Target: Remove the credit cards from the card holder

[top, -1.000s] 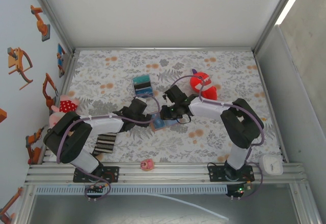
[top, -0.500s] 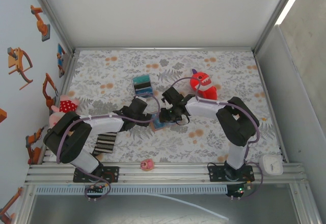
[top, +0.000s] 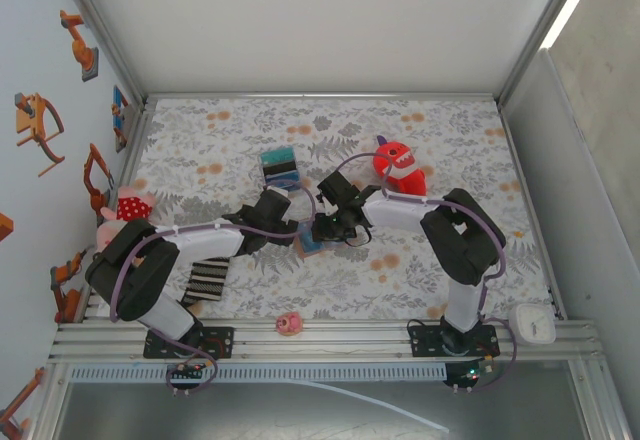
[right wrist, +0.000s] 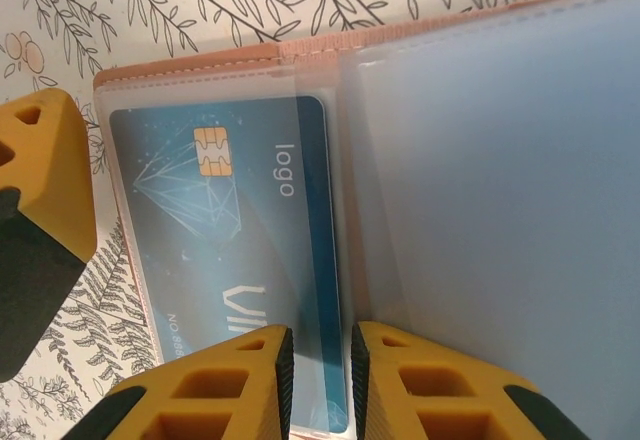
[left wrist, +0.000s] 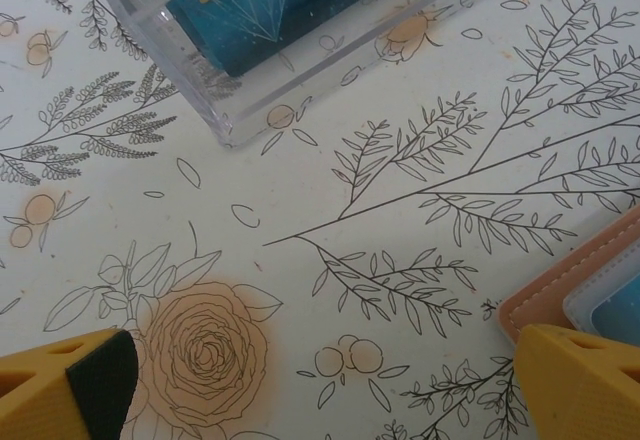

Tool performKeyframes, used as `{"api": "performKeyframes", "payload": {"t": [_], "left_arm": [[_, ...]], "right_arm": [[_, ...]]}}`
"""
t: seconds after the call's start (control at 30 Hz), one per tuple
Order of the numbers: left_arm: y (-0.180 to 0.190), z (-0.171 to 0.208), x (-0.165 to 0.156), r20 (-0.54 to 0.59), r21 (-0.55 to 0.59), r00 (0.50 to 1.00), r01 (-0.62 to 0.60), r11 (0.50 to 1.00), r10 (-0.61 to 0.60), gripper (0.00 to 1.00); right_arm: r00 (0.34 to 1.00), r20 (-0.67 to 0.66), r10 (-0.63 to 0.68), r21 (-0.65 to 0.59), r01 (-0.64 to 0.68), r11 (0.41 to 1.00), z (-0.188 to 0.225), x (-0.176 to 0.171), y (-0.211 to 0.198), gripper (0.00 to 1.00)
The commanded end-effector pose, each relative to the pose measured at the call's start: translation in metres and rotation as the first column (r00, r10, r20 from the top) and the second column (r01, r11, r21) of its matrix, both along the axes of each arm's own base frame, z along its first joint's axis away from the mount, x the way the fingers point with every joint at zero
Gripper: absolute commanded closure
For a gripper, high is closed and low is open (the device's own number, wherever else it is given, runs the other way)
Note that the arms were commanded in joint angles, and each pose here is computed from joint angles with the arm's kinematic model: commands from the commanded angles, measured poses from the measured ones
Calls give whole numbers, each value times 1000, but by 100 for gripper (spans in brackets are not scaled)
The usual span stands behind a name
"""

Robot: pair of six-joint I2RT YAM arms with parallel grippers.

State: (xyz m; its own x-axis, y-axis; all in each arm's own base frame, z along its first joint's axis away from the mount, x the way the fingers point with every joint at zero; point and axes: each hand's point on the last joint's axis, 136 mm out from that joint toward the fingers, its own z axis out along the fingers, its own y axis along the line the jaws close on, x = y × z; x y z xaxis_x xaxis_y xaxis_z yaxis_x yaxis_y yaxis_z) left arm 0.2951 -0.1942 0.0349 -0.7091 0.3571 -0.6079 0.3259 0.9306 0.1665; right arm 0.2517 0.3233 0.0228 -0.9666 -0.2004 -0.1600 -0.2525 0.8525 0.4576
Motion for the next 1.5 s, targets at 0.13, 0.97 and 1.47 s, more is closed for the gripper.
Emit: {"api": "performKeyframes", "payload": {"t": [0.13,0.97,1.47], "left_arm": [[6,18,2,40,20,999,-33,999,32,3],[-14,6,1,6,27,1000,23,999,-23,3],[-4,-8,-9,-54,109,998,27,994,-21,3]], "right_arm": [[999,-46,-10,-31,9,999,-12,-6,-2,77],[999,-47,-9,-39,8,999,-14,-7,-4,75],[996,-78,-39,135,50,990,1,-4,12,70]]}}
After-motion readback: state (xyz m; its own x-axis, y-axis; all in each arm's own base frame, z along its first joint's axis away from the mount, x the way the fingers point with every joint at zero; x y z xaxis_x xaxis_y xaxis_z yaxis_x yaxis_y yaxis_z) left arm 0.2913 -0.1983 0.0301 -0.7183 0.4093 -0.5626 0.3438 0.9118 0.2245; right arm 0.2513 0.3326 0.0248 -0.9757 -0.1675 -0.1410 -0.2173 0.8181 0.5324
